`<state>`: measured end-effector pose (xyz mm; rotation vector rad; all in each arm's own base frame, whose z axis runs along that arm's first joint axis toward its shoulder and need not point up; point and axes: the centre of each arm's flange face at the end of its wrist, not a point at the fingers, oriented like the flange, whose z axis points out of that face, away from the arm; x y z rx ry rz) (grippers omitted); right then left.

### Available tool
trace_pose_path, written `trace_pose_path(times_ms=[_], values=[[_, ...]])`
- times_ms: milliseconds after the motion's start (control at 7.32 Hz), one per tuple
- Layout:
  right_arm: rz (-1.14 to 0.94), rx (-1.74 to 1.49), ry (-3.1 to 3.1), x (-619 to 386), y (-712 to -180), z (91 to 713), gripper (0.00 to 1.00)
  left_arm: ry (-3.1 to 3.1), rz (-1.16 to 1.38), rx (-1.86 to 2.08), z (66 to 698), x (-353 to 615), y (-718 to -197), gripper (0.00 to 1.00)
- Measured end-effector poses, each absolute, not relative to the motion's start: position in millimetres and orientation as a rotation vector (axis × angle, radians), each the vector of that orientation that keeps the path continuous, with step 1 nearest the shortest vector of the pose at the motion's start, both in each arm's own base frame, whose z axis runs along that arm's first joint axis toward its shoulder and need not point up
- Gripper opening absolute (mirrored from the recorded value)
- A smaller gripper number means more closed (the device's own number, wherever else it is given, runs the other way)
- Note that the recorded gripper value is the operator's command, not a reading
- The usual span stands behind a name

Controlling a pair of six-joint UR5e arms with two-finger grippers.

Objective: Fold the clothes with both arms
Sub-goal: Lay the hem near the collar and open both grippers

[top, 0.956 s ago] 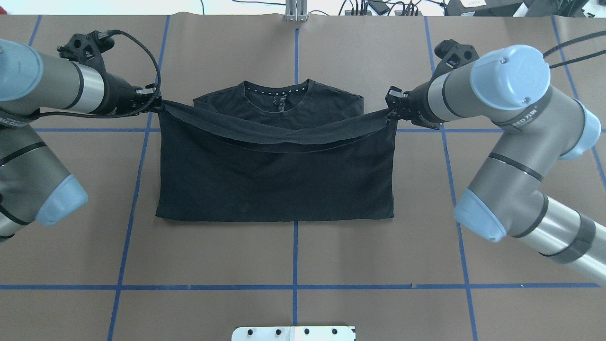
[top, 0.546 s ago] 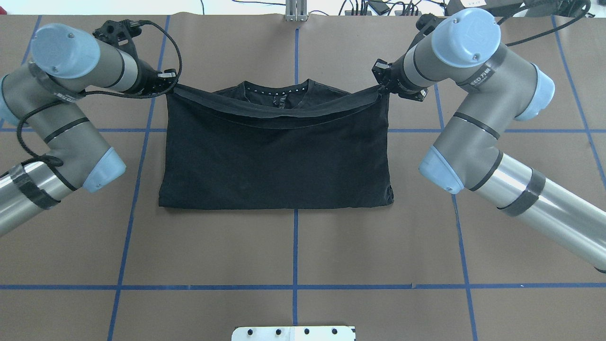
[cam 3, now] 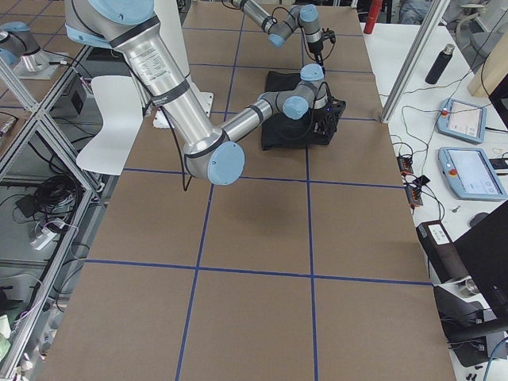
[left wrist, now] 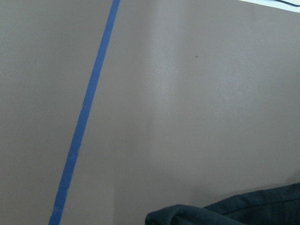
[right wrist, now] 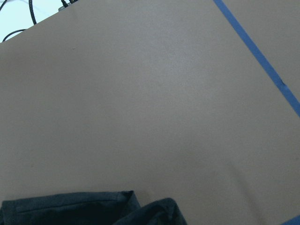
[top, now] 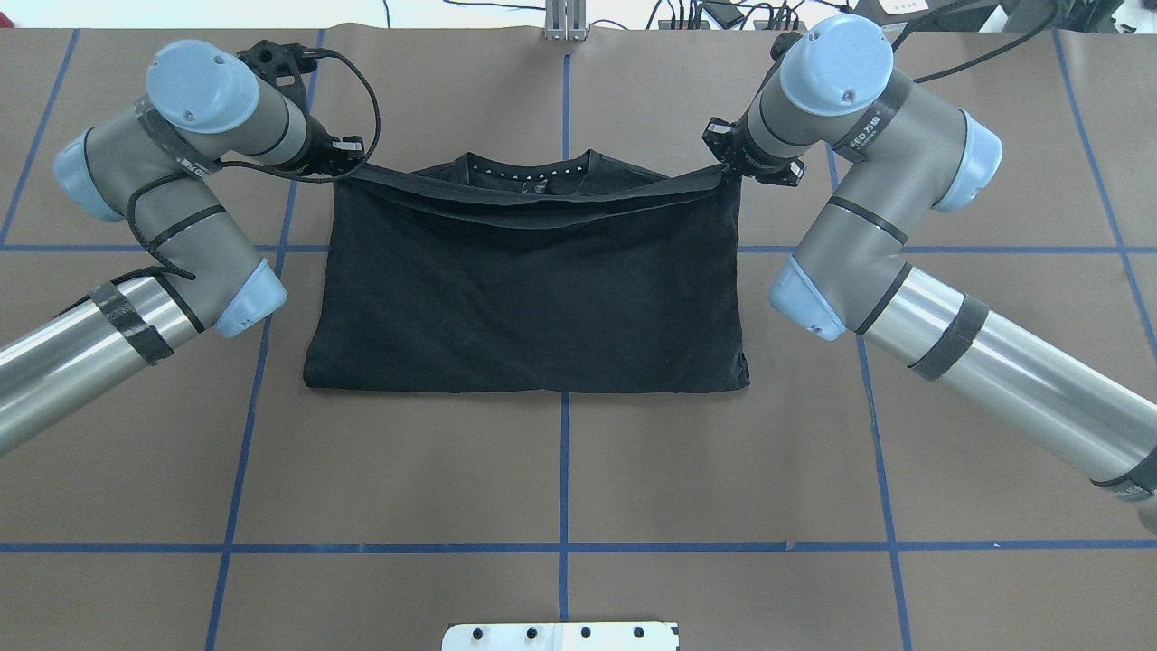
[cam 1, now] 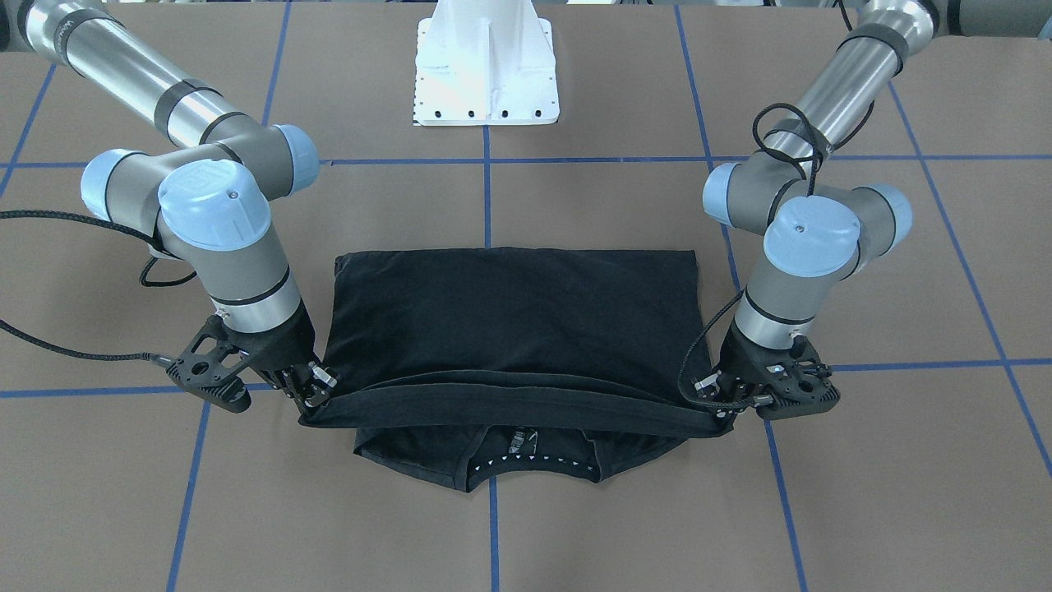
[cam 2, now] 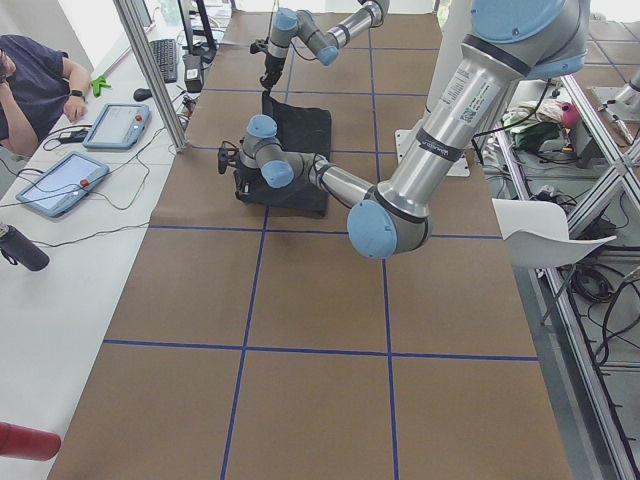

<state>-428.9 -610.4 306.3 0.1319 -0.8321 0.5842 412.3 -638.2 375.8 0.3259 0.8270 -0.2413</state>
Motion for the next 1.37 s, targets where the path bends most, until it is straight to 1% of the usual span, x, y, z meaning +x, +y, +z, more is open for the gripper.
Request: trace_pose_path(times_ms=[273,410,546,683,956,1092,1229,1365], values=[[0.563,0.137,-0.818,-428.7,-612.8,313.1,0.0,0.815,-0.193,0.342,378.7,412.9,-639.8,0.0],[0.556,0.138,-0.81,-428.3,-614.7,316.9,0.0,0.816,-0.182,0.346,377.9,412.6,-640.1,0.14],[0.548,0.141,-0.806,-427.7,-616.3,318.5,0.82,0.816,-0.176,0.348,377.6,412.0,-640.4,0.58],[0.543,0.143,-0.805,-427.3,-617.1,318.3,1.0,0.817,-0.174,0.35,377.1,411.2,-640.8,1.0],[0.502,0.149,-0.804,-424.3,-619.5,318.0,1.0,0.837,-0.163,0.355,372.6,405.7,-639.7,1.0],[0.449,0.141,-0.815,-418.9,-621.5,317.4,1.0,0.865,-0.129,0.345,368.9,396.4,-637.8,1.0],[0.394,0.119,-0.837,-412.2,-622.1,316.5,1.0,0.897,-0.082,0.339,369.8,379.5,-627.3,1.0],[0.36,0.101,-0.857,-406.7,-620.1,316.1,1.0,0.923,-0.049,0.343,373.9,360.8,-605.4,1.0]])
